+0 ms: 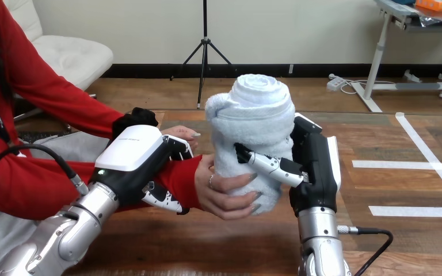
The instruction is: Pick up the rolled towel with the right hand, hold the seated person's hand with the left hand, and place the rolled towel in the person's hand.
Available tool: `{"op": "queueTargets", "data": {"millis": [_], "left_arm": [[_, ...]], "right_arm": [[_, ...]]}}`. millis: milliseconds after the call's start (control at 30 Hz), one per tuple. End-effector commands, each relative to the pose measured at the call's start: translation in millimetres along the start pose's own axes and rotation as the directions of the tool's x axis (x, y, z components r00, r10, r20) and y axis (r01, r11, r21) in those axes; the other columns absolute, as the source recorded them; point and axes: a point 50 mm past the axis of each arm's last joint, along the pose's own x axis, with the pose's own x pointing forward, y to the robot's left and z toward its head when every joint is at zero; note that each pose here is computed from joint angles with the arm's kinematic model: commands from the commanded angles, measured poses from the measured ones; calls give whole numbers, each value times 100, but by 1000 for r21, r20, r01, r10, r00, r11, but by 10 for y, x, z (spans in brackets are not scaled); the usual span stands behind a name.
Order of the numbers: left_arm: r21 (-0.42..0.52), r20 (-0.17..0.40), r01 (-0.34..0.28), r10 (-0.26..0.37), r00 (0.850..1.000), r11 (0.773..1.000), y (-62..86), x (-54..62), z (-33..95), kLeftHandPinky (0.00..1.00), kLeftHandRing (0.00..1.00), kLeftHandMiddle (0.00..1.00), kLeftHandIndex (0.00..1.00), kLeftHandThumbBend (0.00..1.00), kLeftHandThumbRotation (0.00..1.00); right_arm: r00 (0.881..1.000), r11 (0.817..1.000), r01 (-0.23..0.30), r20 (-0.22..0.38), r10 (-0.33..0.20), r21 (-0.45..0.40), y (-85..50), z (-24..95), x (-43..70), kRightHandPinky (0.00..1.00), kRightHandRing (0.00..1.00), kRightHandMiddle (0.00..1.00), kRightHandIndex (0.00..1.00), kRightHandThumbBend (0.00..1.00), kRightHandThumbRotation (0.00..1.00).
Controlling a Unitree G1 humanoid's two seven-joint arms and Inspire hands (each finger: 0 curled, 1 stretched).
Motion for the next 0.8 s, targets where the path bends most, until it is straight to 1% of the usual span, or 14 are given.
{"op": "queueTargets", "data": {"millis": [0,67,267,300,467,567,600,767], "left_arm": [[8,60,-148,147,987,989,354,222,97,41,44,49,49,85,6],[8,60,-148,147,987,989,355,219,97,41,44,49,49,85,6],[7,60,-148,148,987,989,353,209,94,42,46,50,50,85,8],[7,61,-148,147,987,989,352,207,93,43,47,51,52,86,11],[10,62,-147,146,987,989,351,199,95,45,49,53,54,88,16],[13,64,-144,143,988,989,350,195,96,48,51,55,56,90,20],[15,64,-142,141,988,990,351,193,96,50,54,57,59,92,23],[23,68,-133,131,989,991,349,183,96,54,58,62,64,95,28]], "right_arm": [[998,997,-26,54,21,79,291,125,130,30,34,44,45,85,0],[999,997,-23,49,20,74,286,121,133,30,35,45,45,86,1],[999,998,-18,36,15,63,274,116,143,36,43,52,51,89,7],[999,998,-18,35,15,61,272,116,144,39,47,55,53,91,10],[999,998,-17,29,16,64,259,113,151,45,53,59,58,92,14],[1000,998,-16,27,15,65,249,113,156,49,57,62,62,93,17],[1000,998,-16,27,14,64,246,114,157,51,59,65,65,93,19],[1000,997,-15,22,14,72,227,112,164,55,63,68,69,94,22]]}}
